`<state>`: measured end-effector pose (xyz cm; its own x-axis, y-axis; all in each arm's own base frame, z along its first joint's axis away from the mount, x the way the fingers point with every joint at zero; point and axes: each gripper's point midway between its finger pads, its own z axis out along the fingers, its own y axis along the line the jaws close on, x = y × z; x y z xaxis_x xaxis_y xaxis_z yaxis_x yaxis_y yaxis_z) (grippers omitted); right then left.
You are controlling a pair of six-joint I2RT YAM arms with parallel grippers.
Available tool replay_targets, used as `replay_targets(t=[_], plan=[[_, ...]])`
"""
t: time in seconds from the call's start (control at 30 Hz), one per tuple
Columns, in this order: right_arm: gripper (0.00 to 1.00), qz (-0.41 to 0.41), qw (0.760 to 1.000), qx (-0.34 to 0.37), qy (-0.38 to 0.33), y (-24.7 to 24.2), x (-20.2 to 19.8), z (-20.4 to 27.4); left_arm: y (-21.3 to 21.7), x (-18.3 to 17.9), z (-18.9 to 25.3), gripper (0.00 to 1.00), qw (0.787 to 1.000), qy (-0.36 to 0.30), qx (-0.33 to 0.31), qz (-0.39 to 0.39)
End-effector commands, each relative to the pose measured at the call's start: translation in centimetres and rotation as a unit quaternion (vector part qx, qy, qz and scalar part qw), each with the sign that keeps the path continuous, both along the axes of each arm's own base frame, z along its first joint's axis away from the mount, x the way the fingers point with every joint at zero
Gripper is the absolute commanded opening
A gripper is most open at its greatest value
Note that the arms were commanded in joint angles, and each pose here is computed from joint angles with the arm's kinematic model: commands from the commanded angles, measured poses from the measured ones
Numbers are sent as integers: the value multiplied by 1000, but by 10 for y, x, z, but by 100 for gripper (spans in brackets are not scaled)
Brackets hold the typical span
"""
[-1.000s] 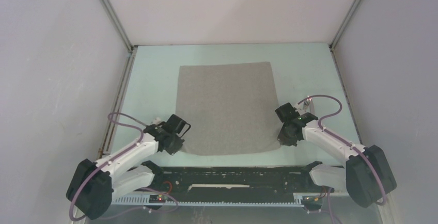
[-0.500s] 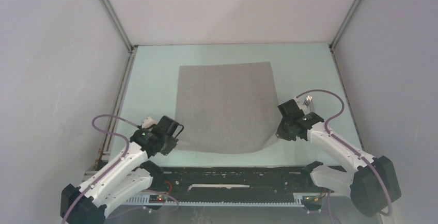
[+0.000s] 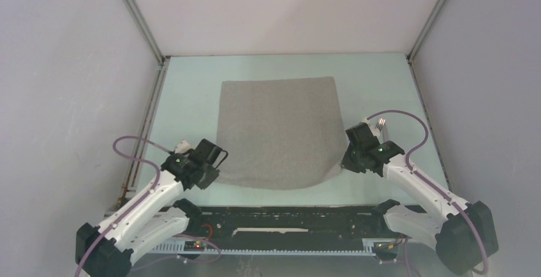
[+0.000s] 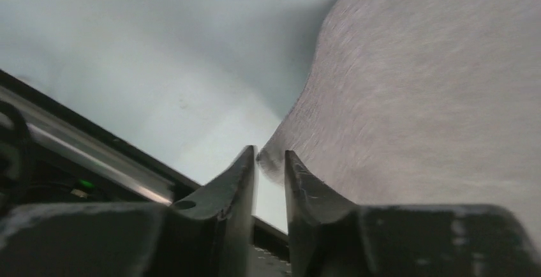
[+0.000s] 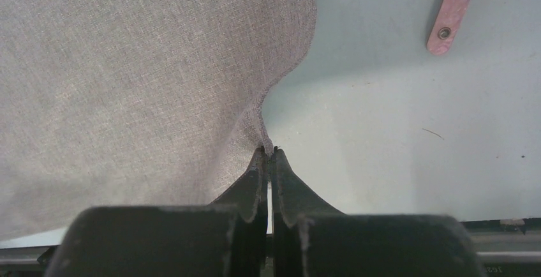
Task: Fold the napkin into a case and place the utensils inside
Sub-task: Pick up the flattened napkin from the center of the board.
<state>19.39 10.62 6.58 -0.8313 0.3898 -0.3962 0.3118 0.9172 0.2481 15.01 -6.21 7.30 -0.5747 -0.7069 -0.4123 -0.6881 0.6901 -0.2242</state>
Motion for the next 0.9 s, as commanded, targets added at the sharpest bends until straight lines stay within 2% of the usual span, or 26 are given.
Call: replay_targets(t=[0.0, 0.07, 0.17, 0.43, 0.67, 0.73, 0.87], plan=[[0, 12, 1000, 8, -23, 5, 7, 13, 4, -13, -18, 40, 999, 43, 14, 0], [0, 11, 1000, 7, -24, 5, 7, 13, 6, -12, -17, 54, 999, 44, 20, -1], [0, 10, 1000, 8, -24, 5, 8, 13, 0, -10, -22, 60, 999, 48, 10, -4], [0, 11, 1000, 8, -22, 6, 8, 12, -9, -13, -48, 60, 997, 79, -1, 0], [0, 12, 1000, 5, -20, 5, 7, 11, -1, -13, -56, 58, 996, 85, 20, 14], [0, 12, 1000, 5, -21, 5, 7, 11, 1, -9, -56, 53, 995, 91, 34, 14], [0, 12, 1000, 5, -20, 5, 8, 11, 0, -14, -68, 49, 992, 117, 38, 16]])
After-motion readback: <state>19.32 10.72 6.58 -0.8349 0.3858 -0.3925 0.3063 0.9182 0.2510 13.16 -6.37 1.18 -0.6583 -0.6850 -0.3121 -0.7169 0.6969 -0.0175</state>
